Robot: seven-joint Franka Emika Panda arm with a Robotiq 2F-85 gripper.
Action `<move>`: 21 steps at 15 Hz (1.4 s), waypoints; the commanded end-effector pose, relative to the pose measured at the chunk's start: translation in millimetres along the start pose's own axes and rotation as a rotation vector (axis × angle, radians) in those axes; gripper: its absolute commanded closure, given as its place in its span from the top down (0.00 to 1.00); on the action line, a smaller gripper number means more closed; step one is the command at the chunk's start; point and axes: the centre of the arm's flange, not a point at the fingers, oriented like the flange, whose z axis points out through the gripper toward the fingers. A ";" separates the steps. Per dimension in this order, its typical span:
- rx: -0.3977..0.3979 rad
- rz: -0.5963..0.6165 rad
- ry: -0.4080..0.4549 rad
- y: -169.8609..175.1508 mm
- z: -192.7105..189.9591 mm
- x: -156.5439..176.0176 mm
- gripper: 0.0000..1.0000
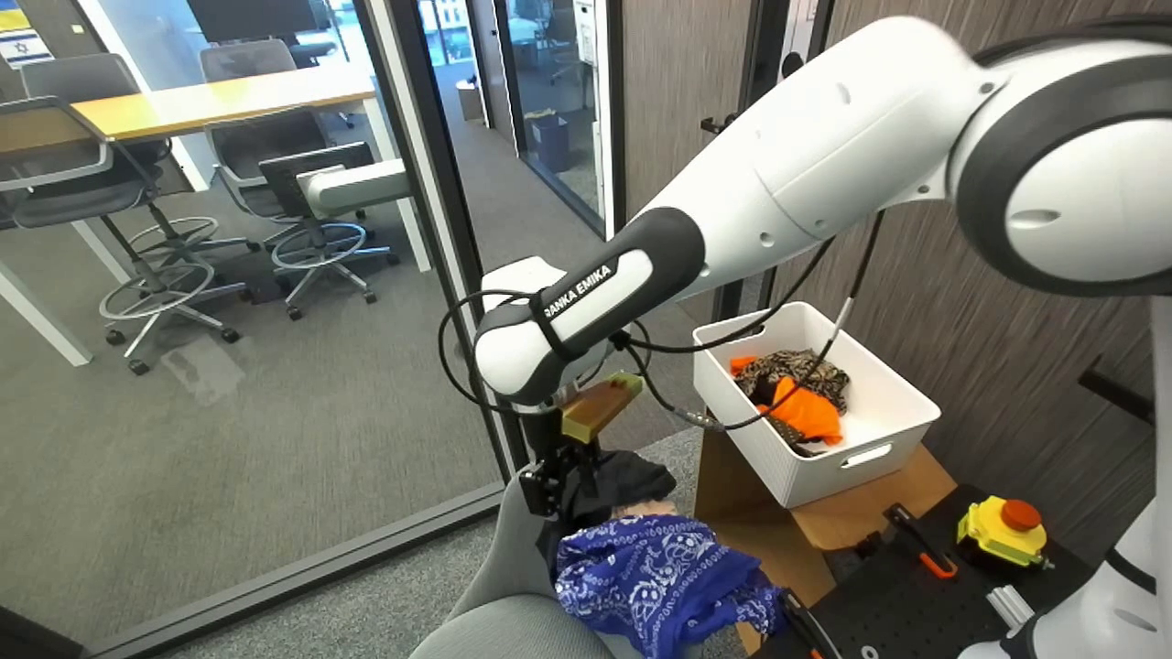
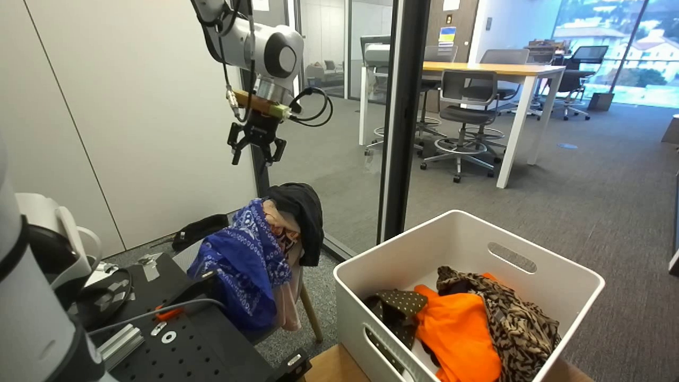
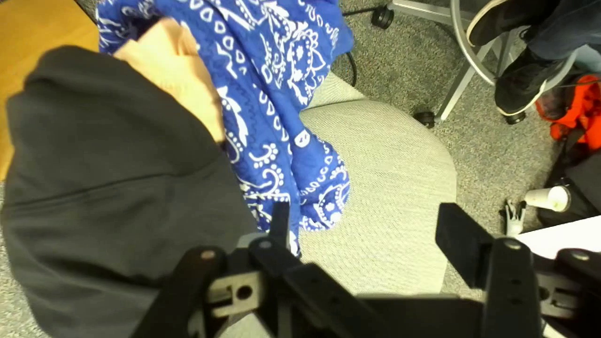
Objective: Put the blue bandana on the head rest
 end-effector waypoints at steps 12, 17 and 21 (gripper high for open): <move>-0.203 0.425 0.267 6.9 -135.8 -251.2 1.00; -0.252 0.647 0.361 39.0 -183.7 -344.5 1.00; -0.243 0.809 0.457 63.7 -213.7 -434.8 1.00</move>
